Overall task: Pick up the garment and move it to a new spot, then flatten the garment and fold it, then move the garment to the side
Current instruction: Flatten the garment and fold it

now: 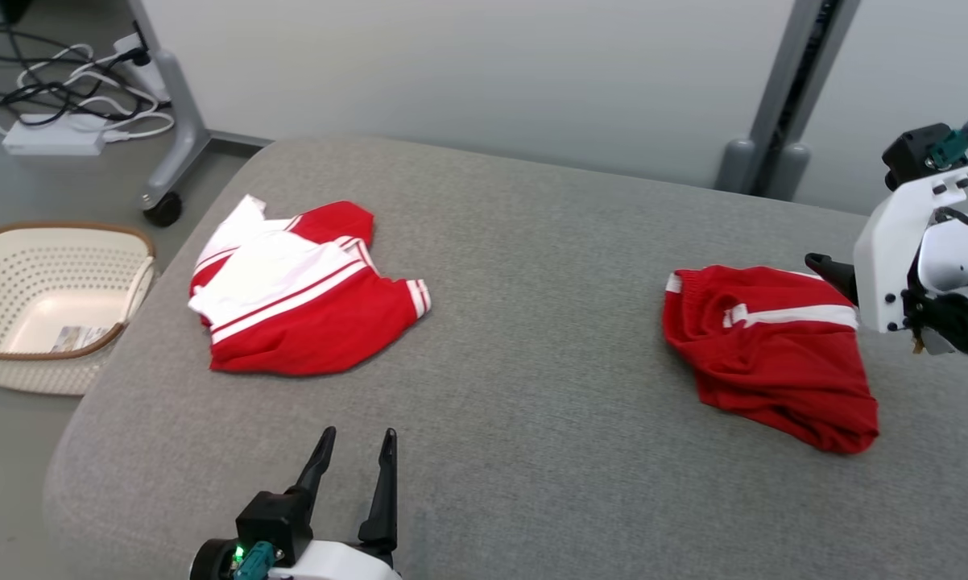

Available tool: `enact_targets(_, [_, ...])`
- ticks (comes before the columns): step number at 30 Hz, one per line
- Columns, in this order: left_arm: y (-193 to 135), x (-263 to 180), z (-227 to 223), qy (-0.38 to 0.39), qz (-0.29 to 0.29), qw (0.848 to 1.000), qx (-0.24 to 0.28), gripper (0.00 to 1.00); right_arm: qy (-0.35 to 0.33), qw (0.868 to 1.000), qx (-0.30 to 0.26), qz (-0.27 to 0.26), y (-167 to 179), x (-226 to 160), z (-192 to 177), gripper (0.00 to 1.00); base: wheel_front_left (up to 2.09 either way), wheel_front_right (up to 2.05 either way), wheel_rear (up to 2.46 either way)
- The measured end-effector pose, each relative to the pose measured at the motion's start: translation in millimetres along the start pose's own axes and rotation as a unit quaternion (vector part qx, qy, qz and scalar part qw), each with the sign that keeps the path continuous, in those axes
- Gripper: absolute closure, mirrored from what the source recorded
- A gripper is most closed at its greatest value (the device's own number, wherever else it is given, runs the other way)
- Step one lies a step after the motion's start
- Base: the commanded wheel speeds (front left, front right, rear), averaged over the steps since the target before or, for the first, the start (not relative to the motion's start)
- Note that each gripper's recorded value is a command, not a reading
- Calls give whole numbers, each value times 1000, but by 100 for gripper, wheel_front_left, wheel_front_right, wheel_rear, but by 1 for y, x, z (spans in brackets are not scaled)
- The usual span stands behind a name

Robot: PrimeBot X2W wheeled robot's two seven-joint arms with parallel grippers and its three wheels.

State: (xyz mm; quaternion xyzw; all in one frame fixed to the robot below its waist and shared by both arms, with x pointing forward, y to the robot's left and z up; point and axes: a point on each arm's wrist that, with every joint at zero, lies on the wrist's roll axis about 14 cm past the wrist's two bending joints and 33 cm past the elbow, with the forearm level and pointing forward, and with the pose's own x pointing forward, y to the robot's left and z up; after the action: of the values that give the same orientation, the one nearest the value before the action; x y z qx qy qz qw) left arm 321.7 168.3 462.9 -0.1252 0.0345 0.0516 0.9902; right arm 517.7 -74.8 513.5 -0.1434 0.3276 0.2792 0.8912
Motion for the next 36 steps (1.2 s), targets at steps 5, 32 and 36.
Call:
enact_targets(5, [-7, 7, 7, -12, -14, 1000, 1, 0, -40, 999, 12, -24, -22, -19, -16, 0, 0, 0, 0])
enact_targets(32, [-44, 35, 31, -47, -76, 996, 4, 0, -300, 938, 150, -87, -31, -50, -76, 0, 0, 0, 0])
enact_targets(36, [-44, 36, 33, -49, -78, 996, 4, 0, -310, 934, 151, -97, -26, -52, -82, 0, 0, 0, 0])
